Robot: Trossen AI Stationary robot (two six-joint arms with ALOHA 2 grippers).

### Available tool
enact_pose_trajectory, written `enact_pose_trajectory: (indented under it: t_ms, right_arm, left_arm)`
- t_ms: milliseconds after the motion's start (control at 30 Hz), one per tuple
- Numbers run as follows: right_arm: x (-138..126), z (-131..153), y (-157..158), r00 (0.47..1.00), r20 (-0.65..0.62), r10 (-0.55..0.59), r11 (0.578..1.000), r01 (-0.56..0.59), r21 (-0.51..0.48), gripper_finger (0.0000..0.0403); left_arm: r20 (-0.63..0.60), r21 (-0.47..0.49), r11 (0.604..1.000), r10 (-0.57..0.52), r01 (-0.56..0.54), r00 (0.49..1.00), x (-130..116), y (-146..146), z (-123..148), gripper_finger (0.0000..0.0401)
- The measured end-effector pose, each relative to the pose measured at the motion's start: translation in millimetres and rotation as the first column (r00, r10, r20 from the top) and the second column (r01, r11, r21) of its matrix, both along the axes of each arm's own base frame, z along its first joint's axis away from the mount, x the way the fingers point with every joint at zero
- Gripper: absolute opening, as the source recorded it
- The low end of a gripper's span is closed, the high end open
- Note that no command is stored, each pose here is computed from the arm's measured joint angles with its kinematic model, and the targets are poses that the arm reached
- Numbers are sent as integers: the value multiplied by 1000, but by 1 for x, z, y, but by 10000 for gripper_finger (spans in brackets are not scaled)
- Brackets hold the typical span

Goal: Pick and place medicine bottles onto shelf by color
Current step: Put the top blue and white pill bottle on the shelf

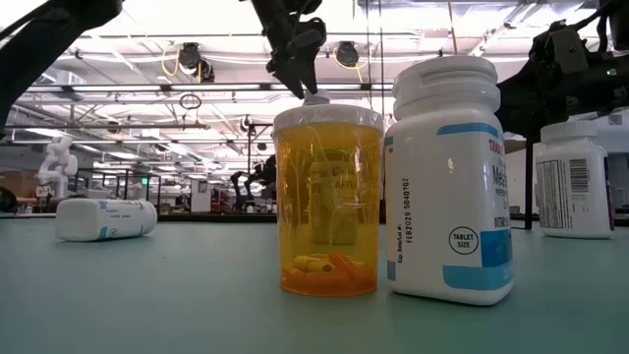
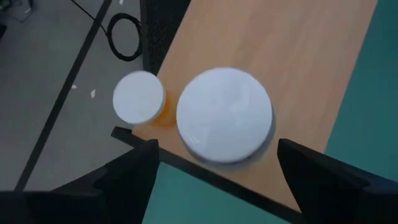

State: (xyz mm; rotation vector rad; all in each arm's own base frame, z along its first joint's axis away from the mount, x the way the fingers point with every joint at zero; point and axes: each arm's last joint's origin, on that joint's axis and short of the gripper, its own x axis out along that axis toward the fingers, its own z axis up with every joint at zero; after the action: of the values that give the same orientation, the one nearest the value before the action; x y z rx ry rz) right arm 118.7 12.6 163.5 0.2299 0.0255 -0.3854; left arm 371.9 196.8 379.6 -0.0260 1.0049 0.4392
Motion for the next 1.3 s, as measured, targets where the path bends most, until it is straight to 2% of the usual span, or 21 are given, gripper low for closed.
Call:
enact_pose_trajectory:
  t_ms: [200,367,633,800,967,1133,1300]
  right_arm:
    - [0,0,0,1000,0,0,1000,0,0,235]
    - [0,0,0,1000,0,0,1000,0,0,235]
    - [0,0,0,1000,0,0,1000,0,0,235]
    - [0,0,0,1000,0,0,1000,0,0,235]
    - [0,0,0,1000,0,1,1000,-1,0,235]
    - [0,0,0,1000,1,2,1000,-2,2,235]
    - [0,-1,0,1000,-7,2,1000,-2,14,235]
  left_arm:
    - [31,11,1000,7,-8,999,2,1,2,330]
    - [-5,1,1000,14,-14,1000,-2,-5,3,330]
    - [36,88,996,21,-24,999,-22,-35,39,330]
    - [37,80,994,65,-68,997,-33,-50,50,330]
    - [-58,23,993,119,-117,991,-32,-66,35,331]
    - [-199,47,987,158,-152,967,-26,-92,-1,331]
    - [-233,40,985,173,-168,957,-37,-120,-34,331]
